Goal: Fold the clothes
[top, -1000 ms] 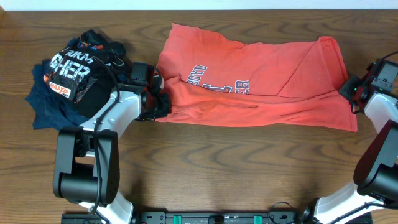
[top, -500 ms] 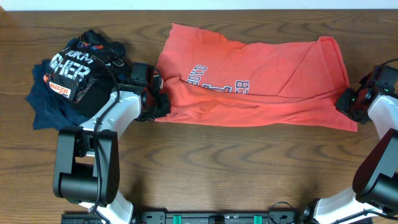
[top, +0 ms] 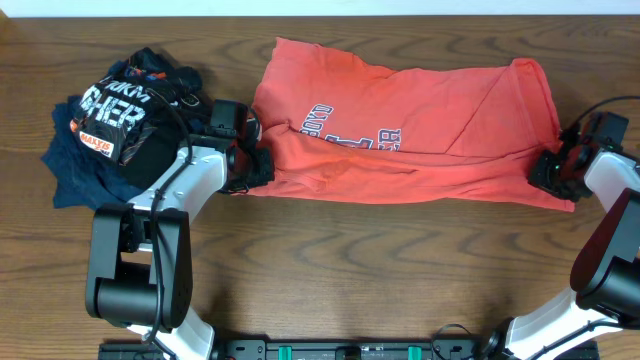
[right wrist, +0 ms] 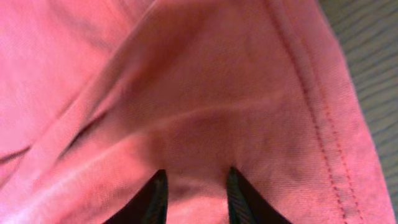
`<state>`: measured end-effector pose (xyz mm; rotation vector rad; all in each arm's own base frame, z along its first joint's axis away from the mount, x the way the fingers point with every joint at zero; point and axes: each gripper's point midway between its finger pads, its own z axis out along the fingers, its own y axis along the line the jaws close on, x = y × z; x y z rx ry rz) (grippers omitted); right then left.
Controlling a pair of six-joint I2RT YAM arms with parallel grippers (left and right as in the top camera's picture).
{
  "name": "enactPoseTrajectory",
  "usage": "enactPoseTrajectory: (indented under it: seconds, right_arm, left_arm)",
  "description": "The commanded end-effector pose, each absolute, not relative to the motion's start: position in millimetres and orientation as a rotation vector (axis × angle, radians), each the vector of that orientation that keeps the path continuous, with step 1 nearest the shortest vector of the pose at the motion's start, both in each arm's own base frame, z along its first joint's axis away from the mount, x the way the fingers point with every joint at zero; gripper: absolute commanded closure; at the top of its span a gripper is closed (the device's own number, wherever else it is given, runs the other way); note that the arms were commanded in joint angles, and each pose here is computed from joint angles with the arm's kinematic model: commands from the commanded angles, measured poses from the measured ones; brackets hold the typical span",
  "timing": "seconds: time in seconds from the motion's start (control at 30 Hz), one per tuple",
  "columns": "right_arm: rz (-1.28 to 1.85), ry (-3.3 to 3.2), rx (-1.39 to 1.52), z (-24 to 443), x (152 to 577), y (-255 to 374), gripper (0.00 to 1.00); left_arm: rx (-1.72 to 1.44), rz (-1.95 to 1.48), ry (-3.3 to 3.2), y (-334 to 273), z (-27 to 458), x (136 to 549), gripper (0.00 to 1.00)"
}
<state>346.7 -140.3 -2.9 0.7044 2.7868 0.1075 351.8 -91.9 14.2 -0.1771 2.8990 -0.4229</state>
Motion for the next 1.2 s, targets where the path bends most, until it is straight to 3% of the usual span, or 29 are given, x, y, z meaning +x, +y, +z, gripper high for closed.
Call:
enactPoseTrajectory:
  seconds: [0.0,0.27,0.57,0.8,0.9,0.97,1.17]
  right_arm:
    - [0.089,2.96,0.752,-35.7,306.3,-130.0,0.67]
    - [-0.115,3.077,1.048,-35.0,252.3,-143.4,0.69]
    - [-0.13,3.045,1.18,-30.8,239.4,-156.4,0.73]
    - [-0.116,3.031,1.169,-31.4,244.3,-155.9,0.73]
    - [-0.08,3.018,1.166,-31.9,248.6,-153.5,0.72]
    - [-0.081,3.017,1.166,-31.9,248.7,-153.8,0.72]
    - [-0.08,3.019,1.166,-31.9,248.3,-153.4,0.72]
  left_arm:
    - [-0.185,-0.38,2.953,-85.6,4.6,339.3,0.89]
    - [-0.225,-0.344,3.124,-79.5,-3.8,296.5,0.89]
    - [-0.256,-0.316,3.244,-74.2,-14.0,260.0,0.89]
    - [-0.157,-0.365,3.019,-79.4,24.8,296.5,0.89]
    - [-0.09,-0.354,2.831,-79.2,56.5,326.6,0.83]
    - [-0.093,-0.276,2.721,-70.2,72.9,346.4,0.75]
    - [-0.103,-0.219,2.659,-65.2,62.2,372.0,0.75]
